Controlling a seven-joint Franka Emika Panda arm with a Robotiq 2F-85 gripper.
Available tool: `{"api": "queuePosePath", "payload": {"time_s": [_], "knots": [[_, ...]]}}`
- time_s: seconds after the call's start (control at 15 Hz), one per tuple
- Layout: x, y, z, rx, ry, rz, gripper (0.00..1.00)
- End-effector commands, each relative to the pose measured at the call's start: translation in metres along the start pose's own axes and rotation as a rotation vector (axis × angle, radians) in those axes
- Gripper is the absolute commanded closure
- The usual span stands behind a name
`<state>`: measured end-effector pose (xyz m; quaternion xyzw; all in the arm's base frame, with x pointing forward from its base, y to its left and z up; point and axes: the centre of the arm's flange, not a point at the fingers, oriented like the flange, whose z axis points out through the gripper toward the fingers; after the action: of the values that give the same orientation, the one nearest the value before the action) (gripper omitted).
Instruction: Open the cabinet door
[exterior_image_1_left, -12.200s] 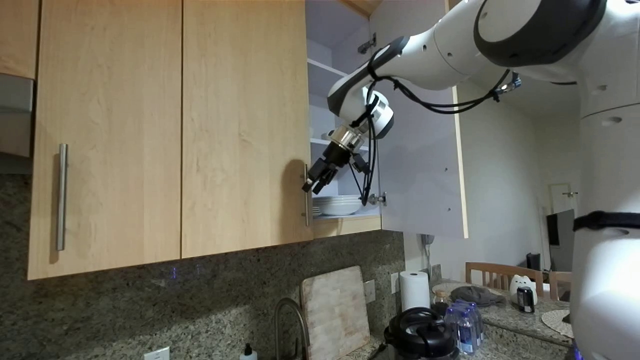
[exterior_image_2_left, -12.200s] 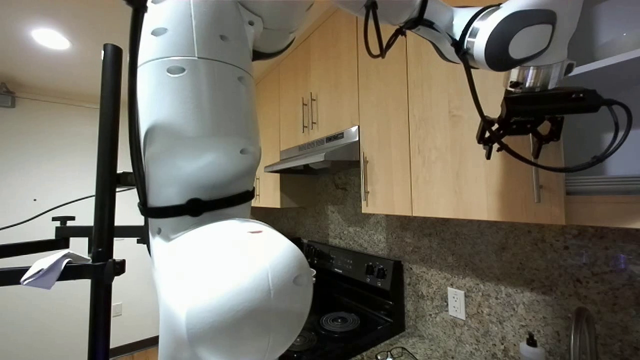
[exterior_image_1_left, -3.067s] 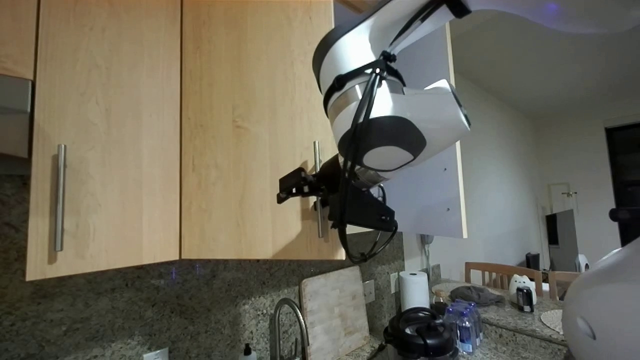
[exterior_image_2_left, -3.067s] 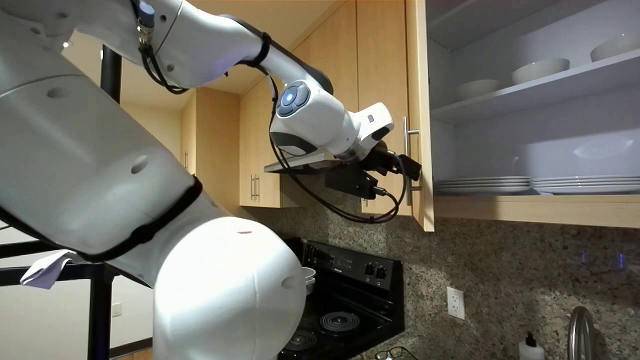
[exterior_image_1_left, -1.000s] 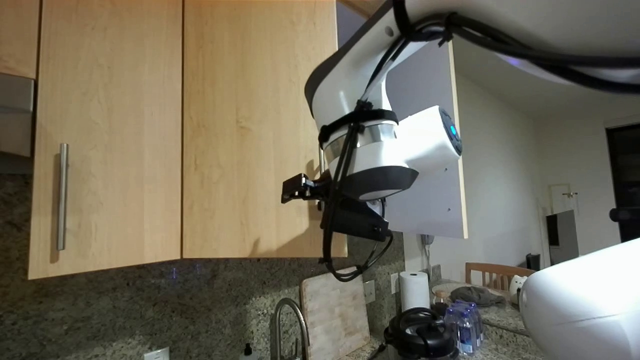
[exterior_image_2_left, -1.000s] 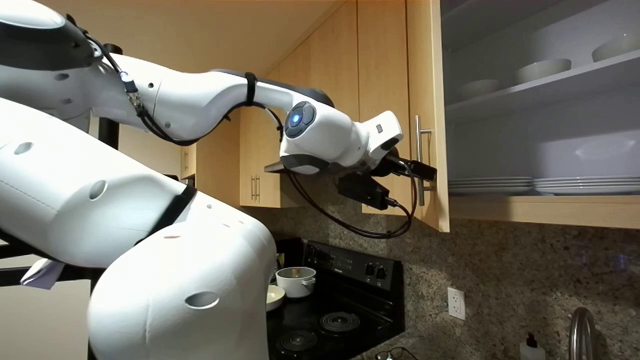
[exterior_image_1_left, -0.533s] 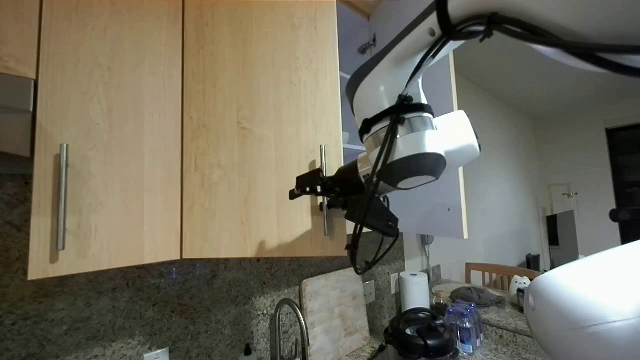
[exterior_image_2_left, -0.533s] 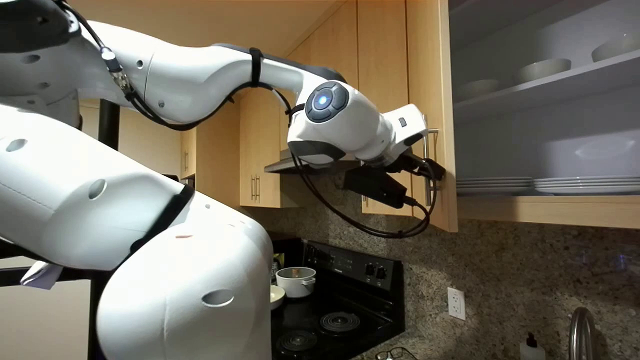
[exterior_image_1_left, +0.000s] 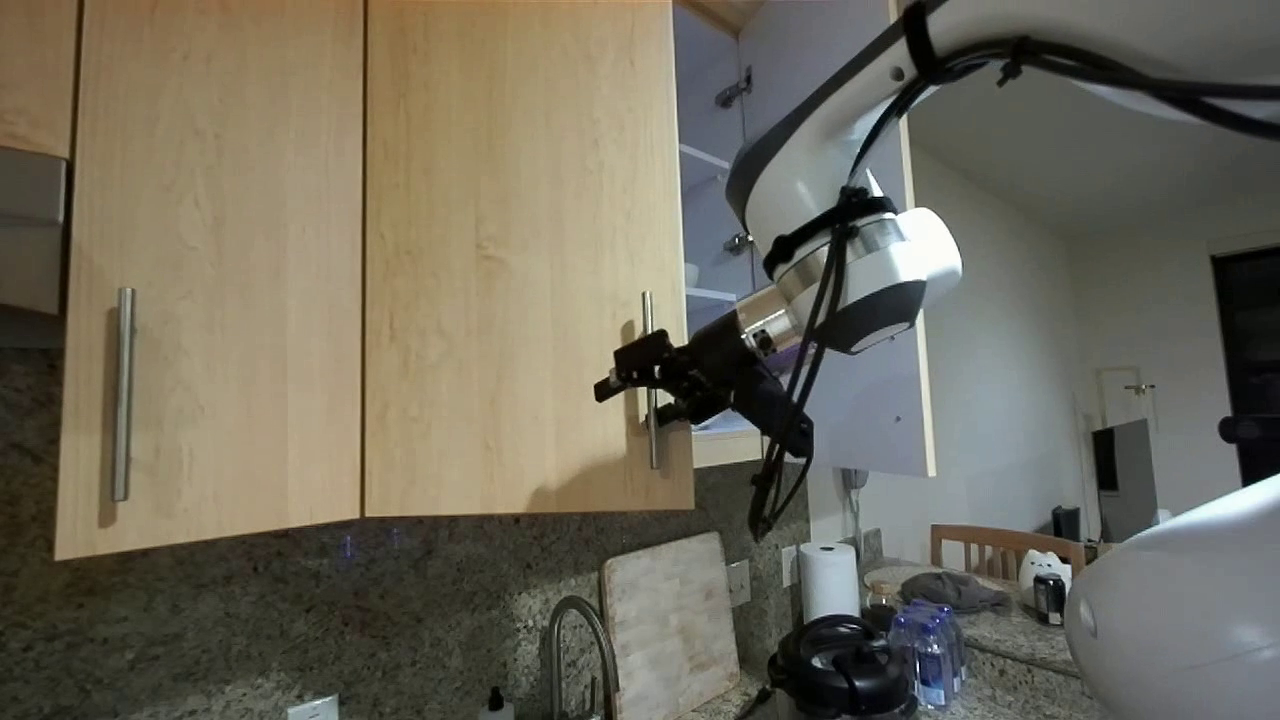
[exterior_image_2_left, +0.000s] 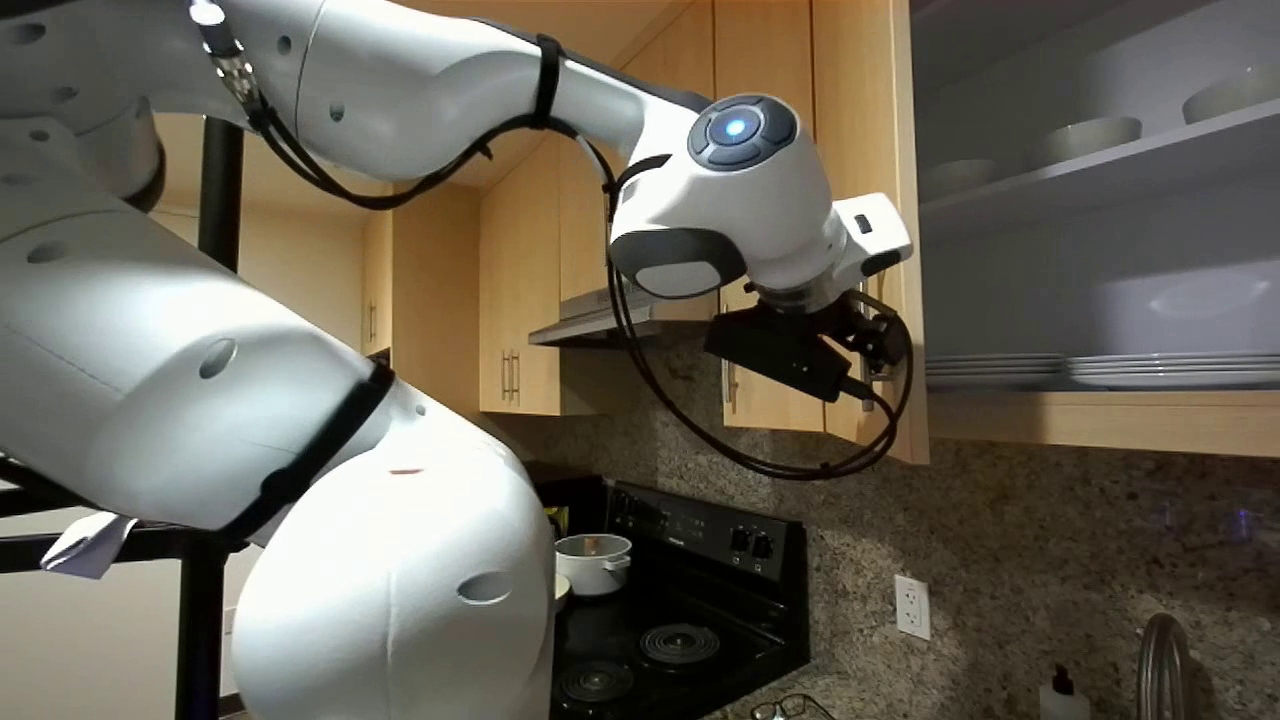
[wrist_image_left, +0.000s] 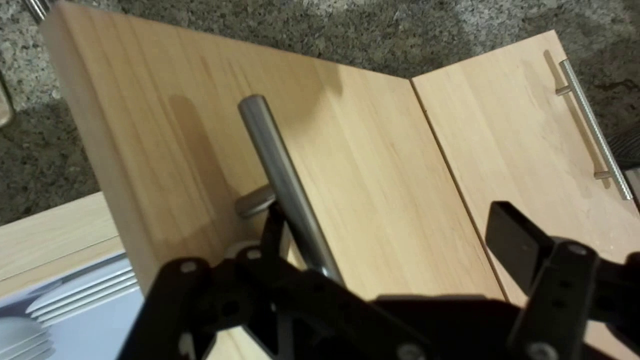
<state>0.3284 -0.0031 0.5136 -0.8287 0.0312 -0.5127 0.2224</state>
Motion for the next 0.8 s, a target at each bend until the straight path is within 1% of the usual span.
{"api": "queuePosePath", "payload": {"time_s": [0.0, 0.2, 0.33, 0.47, 0.53, 0.6, 0.73], "knots": [[-0.018, 0.008, -0.02, 0.06, -0.162, 0.044, 0.0], [-0.016, 0.009, -0.03, 0.102, -0.262, 0.045, 0.0], [-0.019, 0.013, -0.033, 0.116, -0.36, 0.059, 0.0], [-0.026, 0.017, -0.034, 0.129, -0.477, 0.073, 0.0], [-0.028, 0.018, -0.036, 0.138, -0.517, 0.082, 0.0], [-0.031, 0.019, -0.039, 0.145, -0.552, 0.086, 0.0], [-0.036, 0.021, -0.047, 0.142, -0.595, 0.102, 0.0]]}}
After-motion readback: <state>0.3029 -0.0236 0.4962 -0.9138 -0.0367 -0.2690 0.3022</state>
